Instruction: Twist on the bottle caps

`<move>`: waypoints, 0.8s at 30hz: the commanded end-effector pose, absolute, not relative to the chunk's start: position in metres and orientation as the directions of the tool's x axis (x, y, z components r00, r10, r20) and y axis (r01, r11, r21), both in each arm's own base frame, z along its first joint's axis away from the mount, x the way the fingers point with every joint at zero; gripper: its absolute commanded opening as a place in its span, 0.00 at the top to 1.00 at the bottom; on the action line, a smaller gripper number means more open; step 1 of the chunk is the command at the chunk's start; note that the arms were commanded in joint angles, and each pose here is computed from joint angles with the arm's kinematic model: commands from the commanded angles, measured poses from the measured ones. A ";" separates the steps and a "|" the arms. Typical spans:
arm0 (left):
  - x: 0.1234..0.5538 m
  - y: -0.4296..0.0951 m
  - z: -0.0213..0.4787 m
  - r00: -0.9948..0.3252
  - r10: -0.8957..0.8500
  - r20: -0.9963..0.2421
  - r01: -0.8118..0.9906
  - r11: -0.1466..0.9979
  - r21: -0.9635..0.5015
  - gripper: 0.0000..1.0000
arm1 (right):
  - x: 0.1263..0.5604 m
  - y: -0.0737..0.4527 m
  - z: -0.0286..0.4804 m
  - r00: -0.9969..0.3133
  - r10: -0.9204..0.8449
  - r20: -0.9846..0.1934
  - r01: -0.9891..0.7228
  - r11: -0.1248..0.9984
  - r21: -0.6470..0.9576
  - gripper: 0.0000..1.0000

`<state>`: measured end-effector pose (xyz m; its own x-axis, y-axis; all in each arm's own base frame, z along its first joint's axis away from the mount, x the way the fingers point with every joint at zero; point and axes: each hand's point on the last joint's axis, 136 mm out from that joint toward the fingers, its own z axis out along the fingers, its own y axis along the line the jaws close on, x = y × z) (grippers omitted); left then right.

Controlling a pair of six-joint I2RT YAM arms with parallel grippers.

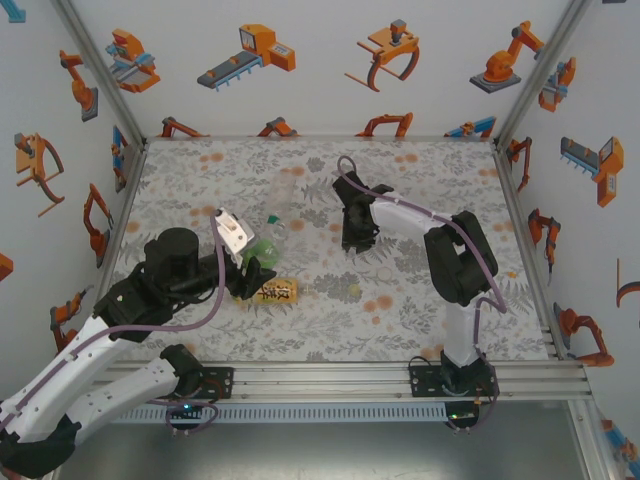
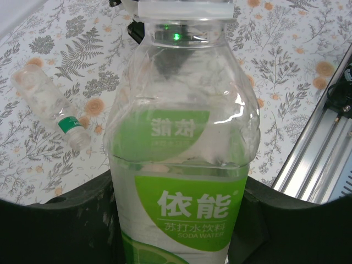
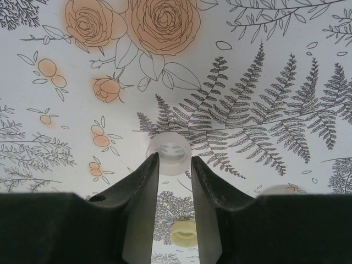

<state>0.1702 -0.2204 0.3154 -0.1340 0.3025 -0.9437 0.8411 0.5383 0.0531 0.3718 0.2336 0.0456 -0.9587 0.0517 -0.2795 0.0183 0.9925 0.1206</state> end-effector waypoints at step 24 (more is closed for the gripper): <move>0.170 -0.222 0.331 -0.116 0.259 -0.959 0.844 0.534 0.042 1.00 | 0.377 0.242 0.056 -0.956 0.077 -0.283 0.029 0.985 0.167 0.63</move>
<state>0.1703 -0.2205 0.3154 -0.1362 0.3010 -0.9438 0.8407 0.5391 0.0506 0.3715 0.2383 0.0529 -0.9581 0.0571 -0.2807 0.0147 0.9884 0.1508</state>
